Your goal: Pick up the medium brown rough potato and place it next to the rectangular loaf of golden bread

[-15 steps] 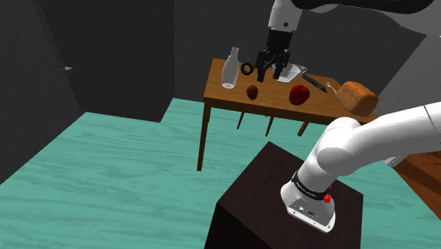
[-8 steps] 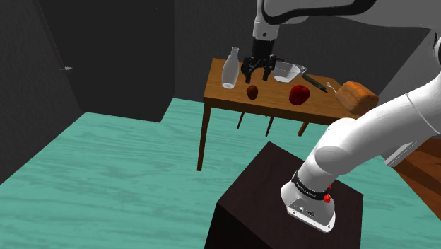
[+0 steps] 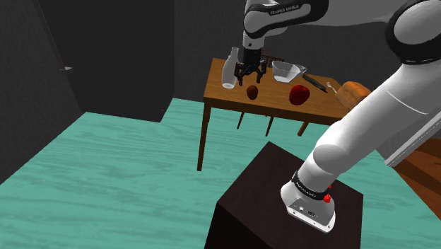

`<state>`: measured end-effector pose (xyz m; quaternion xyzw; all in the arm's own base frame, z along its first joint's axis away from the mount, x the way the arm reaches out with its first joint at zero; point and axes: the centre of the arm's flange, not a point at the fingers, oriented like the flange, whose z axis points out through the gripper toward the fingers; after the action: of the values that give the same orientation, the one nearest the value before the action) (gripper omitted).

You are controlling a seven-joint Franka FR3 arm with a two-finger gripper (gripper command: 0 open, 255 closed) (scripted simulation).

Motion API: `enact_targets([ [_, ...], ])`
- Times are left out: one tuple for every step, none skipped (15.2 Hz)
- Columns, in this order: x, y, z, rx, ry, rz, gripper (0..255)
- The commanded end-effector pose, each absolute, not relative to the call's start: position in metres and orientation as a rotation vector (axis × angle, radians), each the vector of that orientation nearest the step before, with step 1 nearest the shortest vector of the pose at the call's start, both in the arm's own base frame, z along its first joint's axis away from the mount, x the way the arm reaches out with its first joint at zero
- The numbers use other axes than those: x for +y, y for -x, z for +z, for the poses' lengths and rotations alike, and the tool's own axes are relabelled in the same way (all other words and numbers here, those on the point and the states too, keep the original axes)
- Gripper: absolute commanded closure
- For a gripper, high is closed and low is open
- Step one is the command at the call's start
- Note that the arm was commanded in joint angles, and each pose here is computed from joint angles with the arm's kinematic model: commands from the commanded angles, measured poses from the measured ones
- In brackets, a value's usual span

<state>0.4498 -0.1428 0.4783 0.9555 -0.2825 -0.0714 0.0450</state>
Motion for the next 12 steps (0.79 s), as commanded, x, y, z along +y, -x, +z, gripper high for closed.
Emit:
enact_targets([
  [-0.161,-0.461,0.463,-0.92,-2.881,-0.225,0],
  [-0.17,-0.468,0.457,-0.947,-2.863,-0.229,0],
  [-0.18,-0.474,0.451,-0.974,-2.844,-0.232,0],
  [-0.19,-0.481,0.444,-1.001,-2.825,-0.236,0],
  [-0.199,-0.486,0.438,-1.027,-2.805,-0.239,0],
  [-0.209,-0.492,0.432,-1.054,-2.786,-0.243,0],
  [-0.219,-0.498,0.425,-1.08,-2.766,-0.246,0],
  [-0.23,-0.503,0.419,-1.105,-2.746,-0.25,0],
  [-0.24,-0.508,0.413,-1.131,-2.725,-0.253,0],
  [-0.251,-0.513,0.407,-1.156,-2.705,-0.256,0],
  [-0.262,-0.517,0.402,-1.181,-2.684,-0.26,0],
  [-0.273,-0.521,0.396,-1.206,-2.663,-0.263,0],
])
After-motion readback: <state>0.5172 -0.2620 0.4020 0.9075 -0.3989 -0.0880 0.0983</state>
